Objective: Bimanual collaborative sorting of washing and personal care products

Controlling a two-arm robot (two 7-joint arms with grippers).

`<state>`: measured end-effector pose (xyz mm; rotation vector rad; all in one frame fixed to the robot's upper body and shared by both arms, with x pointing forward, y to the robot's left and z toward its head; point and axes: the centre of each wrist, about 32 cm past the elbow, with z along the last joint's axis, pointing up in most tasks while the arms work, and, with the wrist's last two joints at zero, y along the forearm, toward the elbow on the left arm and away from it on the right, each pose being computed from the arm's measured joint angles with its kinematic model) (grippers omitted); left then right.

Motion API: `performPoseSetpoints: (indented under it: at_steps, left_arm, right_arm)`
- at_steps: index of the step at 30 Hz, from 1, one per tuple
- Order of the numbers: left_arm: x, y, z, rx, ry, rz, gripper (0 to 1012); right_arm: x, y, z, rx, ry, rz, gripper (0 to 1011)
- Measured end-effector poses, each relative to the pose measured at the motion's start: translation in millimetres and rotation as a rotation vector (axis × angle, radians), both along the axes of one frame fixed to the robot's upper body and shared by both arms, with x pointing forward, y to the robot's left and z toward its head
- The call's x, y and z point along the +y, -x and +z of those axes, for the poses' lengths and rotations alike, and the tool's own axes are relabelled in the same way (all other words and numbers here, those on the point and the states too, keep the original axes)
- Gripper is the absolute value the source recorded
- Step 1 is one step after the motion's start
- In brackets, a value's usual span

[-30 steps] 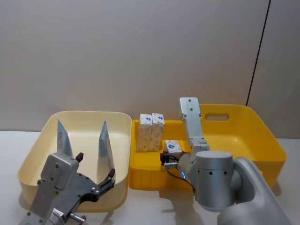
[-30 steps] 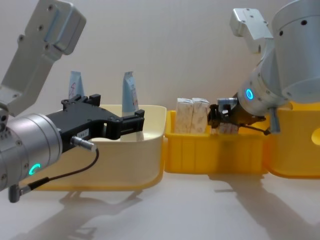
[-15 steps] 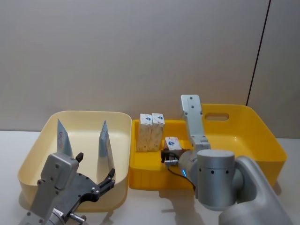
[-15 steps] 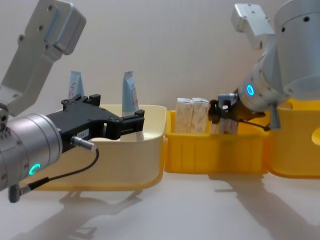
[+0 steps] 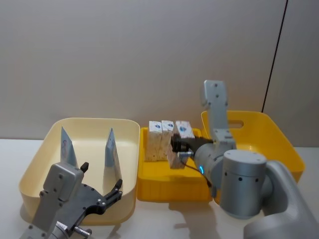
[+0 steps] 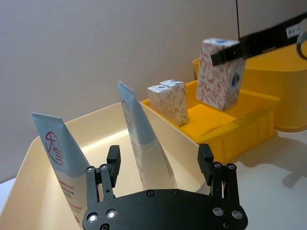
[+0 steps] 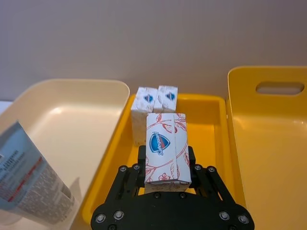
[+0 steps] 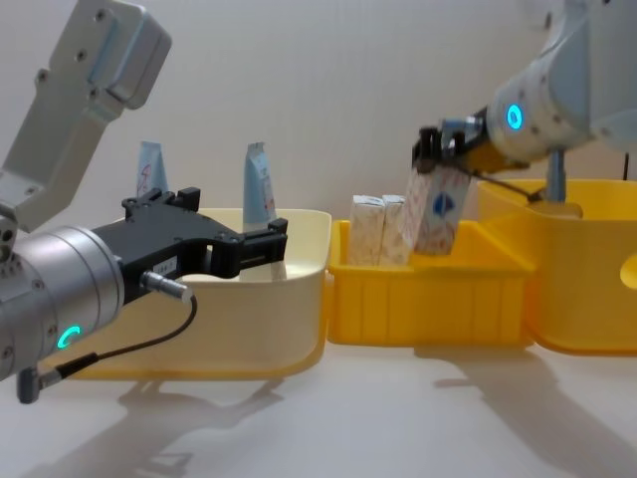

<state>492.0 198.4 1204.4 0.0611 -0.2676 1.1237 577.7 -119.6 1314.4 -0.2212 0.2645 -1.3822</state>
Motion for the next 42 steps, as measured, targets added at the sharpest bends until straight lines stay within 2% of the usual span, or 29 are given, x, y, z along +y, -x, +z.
performPoseSetpoints:
  at_steps: [8, 14, 19, 26, 31, 33, 34, 42]
  left_arm:
    - [0.0, 0.0, 0.0, 0.000, 0.000, 0.000, 1003]
    - [0.0, 0.0, 0.0, 0.000, 0.000, 0.000, 1003]
    - [0.0, 0.0, 0.0, 0.000, 0.000, 0.000, 1003]
    - [0.0, 0.0, 0.0, 0.000, 0.000, 0.000, 1003]
    - [0.0, 0.0, 0.0, 0.000, 0.000, 0.000, 1003]
    - [0.0, 0.0, 0.0, 0.000, 0.000, 0.000, 1003]
    - [0.0, 0.0, 0.0, 0.000, 0.000, 0.000, 1003]
    - [0.0, 0.0, 0.0, 0.000, 0.000, 0.000, 1003]
  right_arm:
    - [-9.6, 8.5, 14.9, -0.110, -0.041, 0.002, 422]
    - [-21.9, 15.4, 25.6, -0.202, -0.057, -0.019, 422]
    - [-35.4, 21.3, 33.1, -0.287, -0.050, -0.056, 422]
    - [-57.0, 26.7, 38.4, -0.375, -0.020, -0.128, 422]
    - [-72.9, 27.5, 38.1, -0.401, 0.006, -0.182, 422]
    - [-84.4, 26.9, 37.4, -0.407, 0.025, -0.218, 422]
    - [-84.4, 26.9, 37.4, -0.407, 0.025, -0.218, 422]
    - [-106.4, 19.8, 30.9, -0.368, 0.066, -0.278, 421]
